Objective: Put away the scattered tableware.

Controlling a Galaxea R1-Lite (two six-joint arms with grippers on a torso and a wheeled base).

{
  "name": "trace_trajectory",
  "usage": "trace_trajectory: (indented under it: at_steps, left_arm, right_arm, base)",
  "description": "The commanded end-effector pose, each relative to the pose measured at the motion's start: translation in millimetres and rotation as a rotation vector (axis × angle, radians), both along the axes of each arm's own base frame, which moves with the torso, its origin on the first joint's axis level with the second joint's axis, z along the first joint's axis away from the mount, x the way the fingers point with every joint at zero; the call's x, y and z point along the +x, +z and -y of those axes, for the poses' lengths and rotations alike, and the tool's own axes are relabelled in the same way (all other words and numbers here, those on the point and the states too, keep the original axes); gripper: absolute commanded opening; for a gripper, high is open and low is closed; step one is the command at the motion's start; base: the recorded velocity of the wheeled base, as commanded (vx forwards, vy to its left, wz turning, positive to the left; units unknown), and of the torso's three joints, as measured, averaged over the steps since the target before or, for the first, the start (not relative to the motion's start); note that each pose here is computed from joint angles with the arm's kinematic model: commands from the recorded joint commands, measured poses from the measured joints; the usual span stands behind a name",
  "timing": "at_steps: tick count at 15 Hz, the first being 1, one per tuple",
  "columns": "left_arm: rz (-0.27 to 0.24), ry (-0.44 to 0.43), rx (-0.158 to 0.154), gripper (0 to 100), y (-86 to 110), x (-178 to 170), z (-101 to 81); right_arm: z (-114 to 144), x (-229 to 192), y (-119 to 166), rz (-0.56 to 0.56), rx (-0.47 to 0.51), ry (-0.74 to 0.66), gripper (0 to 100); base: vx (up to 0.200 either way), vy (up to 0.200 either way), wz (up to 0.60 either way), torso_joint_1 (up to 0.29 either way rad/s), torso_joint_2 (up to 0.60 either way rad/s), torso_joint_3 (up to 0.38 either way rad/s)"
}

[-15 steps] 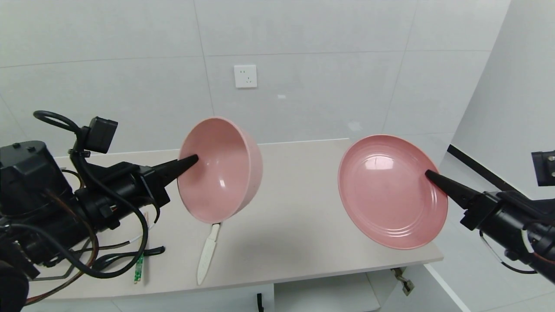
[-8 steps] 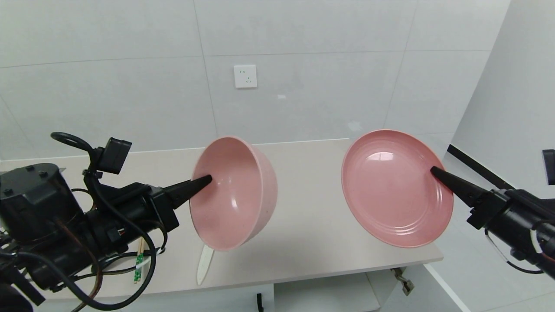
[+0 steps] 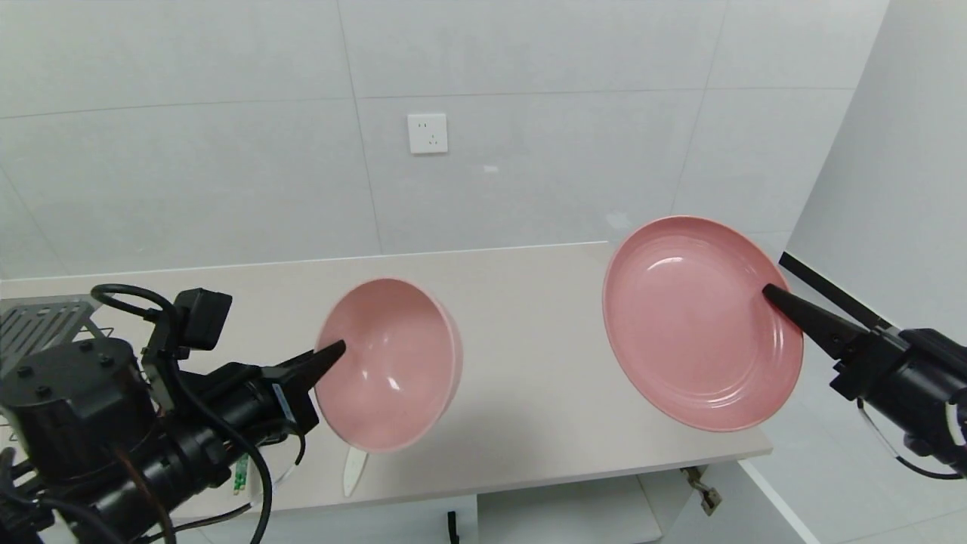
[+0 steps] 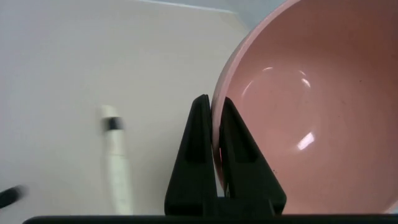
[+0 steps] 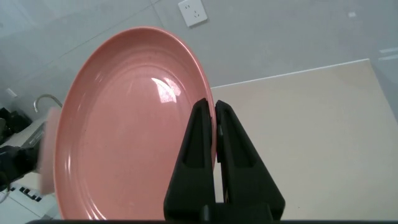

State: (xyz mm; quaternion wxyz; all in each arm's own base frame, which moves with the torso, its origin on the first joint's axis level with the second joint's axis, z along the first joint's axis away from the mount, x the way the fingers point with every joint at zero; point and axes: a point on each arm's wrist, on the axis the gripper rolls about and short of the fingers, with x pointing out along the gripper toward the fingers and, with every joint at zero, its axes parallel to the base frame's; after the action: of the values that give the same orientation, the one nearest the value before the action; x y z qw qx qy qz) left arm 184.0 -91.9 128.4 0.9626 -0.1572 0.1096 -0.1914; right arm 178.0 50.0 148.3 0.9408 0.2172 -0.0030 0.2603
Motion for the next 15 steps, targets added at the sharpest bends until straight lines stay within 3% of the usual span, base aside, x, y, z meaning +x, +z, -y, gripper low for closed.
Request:
trace_trajectory:
  at_steps: [1,2,3,4,5,7,11,13,14,15]
  left_arm:
    - [-0.004,0.167,0.115,0,-23.5,6,38.0]
    - [0.052,0.14,0.08,0,-17.3,6,45.2]
    - [0.077,0.128,0.08,0,-14.6,6,48.5]
    - [0.087,0.122,0.11,0,-15.0,6,49.5]
    - [0.087,0.122,0.11,0,-15.0,6,49.5]
    - [0.044,0.117,0.158,0,-27.8,1,45.4]
    - [0.05,0.122,0.151,0,-25.5,-2,43.2]
    - [0.044,0.119,0.167,0,-27.2,-6,40.1]
    - [0.033,0.117,0.267,0,-34.7,-11,33.3]
    - [0.025,0.138,0.326,0,-39.3,-13,29.5]
  right_arm:
    - [0,0,0,0.0,0.001,0.003,0]
    - [-3,-1,0,0.001,0.003,0.016,0]
    - [-4,-2,0,-0.001,0.003,0.026,0]
    - [-6,-3,-1,-0.005,0.001,0.036,0]
    - [-6,-3,-1,-0.005,0.001,0.036,0]
    - [-4,-7,-9,-0.043,-0.019,0.028,0]
    - [-5,-3,-11,-0.051,-0.023,0.016,0]
    - [-5,-3,-12,-0.054,-0.022,0.002,0]
    - [-6,-2,-14,-0.059,-0.037,-0.056,0]
    - [-7,-3,-15,-0.062,-0.047,-0.066,0]
  base:
    - [0.0,0.0,0.0,0.0,0.0,0.0]
    - [0.0,0.0,0.0,0.0,0.0,0.0]
    - [0.0,0.0,0.0,0.0,0.0,0.0]
    - [0.0,0.0,0.0,0.0,0.0,0.0]
    - [0.0,0.0,0.0,0.0,0.0,0.0]
    - [0.0,0.0,0.0,0.0,0.0,0.0]
    - [0.0,0.0,0.0,0.0,0.0,0.0]
    - [0.0,0.0,0.0,0.0,0.0,0.0]
    - [0.0,0.0,0.0,0.0,0.0,0.0]
    - [0.0,0.0,0.0,0.0,0.0,0.0]
